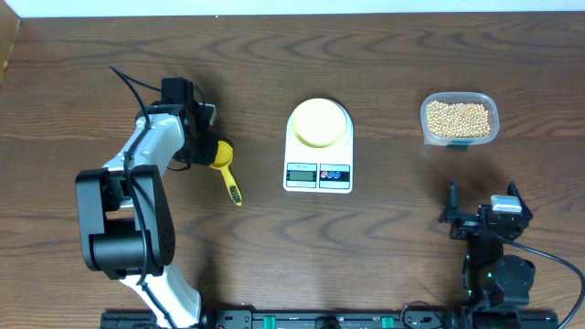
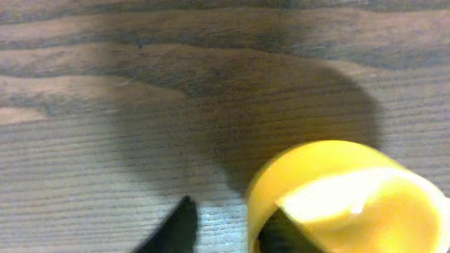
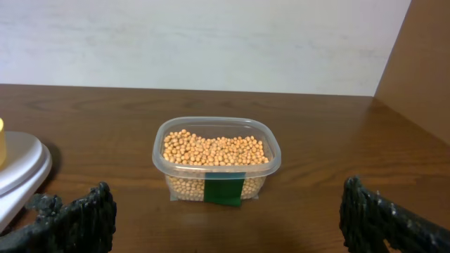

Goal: Scoop item into bowl and weigh 50g on scale
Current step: 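Close the left gripper on the scoop rim and lift it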

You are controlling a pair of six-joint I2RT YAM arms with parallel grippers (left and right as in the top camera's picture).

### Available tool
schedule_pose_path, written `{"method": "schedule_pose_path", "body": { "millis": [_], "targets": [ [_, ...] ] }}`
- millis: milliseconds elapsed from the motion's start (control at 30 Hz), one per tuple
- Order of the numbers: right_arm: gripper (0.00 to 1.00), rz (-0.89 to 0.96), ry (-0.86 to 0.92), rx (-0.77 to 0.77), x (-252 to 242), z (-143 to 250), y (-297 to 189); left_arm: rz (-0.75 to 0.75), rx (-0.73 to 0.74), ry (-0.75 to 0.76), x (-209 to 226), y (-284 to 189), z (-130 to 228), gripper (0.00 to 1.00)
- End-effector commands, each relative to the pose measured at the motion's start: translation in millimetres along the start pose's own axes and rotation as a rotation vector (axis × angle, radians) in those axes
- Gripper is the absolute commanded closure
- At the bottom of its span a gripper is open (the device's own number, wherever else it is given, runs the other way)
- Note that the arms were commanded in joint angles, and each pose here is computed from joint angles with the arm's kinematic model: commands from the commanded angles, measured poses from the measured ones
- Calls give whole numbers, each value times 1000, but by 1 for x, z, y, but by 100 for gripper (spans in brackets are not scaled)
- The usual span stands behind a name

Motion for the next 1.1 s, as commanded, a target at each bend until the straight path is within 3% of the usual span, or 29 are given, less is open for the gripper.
{"method": "schedule_pose_path", "body": {
  "millis": [0, 267, 1067],
  "targets": [
    [1, -1, 12, -2, 1, 0, 0, -9, 20, 3, 2, 5, 6, 85],
    [1, -1, 12, -2, 1, 0, 0, -9, 18, 3, 3, 5, 5, 92],
    [1, -1, 12, -2, 1, 0, 0, -16, -8, -1, 3, -14, 3, 92]
  ]
}}
Point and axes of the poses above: each gripper's point midway between its finger pads, its own y axis out along the fingers, its own x axis along the line the jaws close on, z = x × y, the point moved 1 cm from there along -y, back along the fingers, and after that the axes turned 1 degree about y, right-handed, at the moved point
